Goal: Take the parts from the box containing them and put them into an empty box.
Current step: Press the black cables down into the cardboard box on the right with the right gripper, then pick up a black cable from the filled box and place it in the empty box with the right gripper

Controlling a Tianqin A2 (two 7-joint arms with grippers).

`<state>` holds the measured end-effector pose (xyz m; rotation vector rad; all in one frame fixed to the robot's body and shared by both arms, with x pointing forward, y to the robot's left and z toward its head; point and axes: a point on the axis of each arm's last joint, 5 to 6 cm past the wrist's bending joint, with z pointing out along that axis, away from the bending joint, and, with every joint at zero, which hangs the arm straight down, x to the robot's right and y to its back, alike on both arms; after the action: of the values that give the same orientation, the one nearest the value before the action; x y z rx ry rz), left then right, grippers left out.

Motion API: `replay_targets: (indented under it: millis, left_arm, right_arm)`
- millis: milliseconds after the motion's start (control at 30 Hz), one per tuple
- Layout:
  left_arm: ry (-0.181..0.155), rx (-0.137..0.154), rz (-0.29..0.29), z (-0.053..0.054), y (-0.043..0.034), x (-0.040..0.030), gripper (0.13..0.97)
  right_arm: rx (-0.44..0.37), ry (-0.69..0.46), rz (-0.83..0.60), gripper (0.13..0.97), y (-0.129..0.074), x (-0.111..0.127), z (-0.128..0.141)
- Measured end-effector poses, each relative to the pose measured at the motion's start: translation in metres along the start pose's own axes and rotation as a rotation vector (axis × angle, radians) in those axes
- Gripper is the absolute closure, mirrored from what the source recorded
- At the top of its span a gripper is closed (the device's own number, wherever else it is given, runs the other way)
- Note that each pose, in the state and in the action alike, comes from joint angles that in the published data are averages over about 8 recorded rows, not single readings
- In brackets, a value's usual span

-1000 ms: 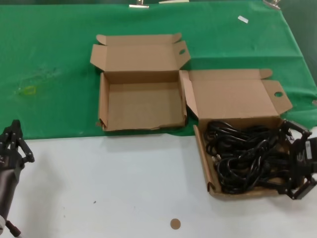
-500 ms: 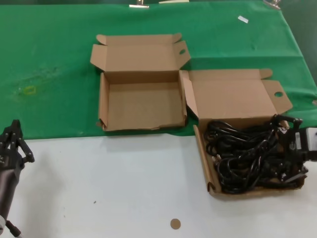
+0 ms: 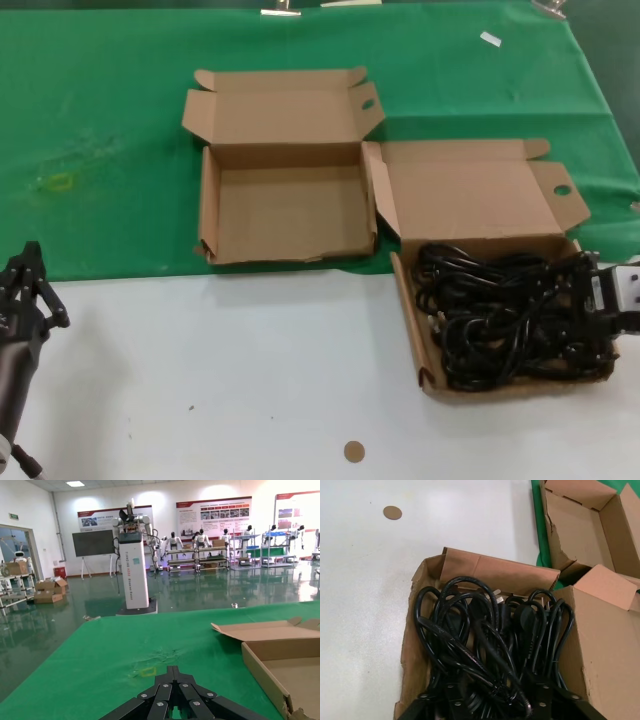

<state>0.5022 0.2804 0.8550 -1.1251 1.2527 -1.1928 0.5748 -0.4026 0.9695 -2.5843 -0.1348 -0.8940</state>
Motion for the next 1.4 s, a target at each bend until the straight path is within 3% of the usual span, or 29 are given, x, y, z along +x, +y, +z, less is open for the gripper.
replay_targets:
  millis: [300,600,1067,1400]
  left_arm:
    - [0.0,0.0,0.0,0.0,0.0,0.0,0.953]
    - [0.0,0.0,0.0,0.0,0.0,0.0,0.953]
    - [0.0,0.0,0.0,0.0,0.0,0.0,0.953]
    - [0.0,0.0,0.0,0.0,0.0,0.0,0.953]
  right_arm:
    - [-0.011,-0.003,0.008,0.736,0.001,0.001,-0.002]
    - [-0.004,-0.006,0.018,0.866,-0.001,0.003,-0.005]
    - [0.056,-0.006,0.035,0.912,-0.019,0.026,-0.031]
    - [0.099,0.013,0.015,0.914,-0.049,0.06,-0.043]
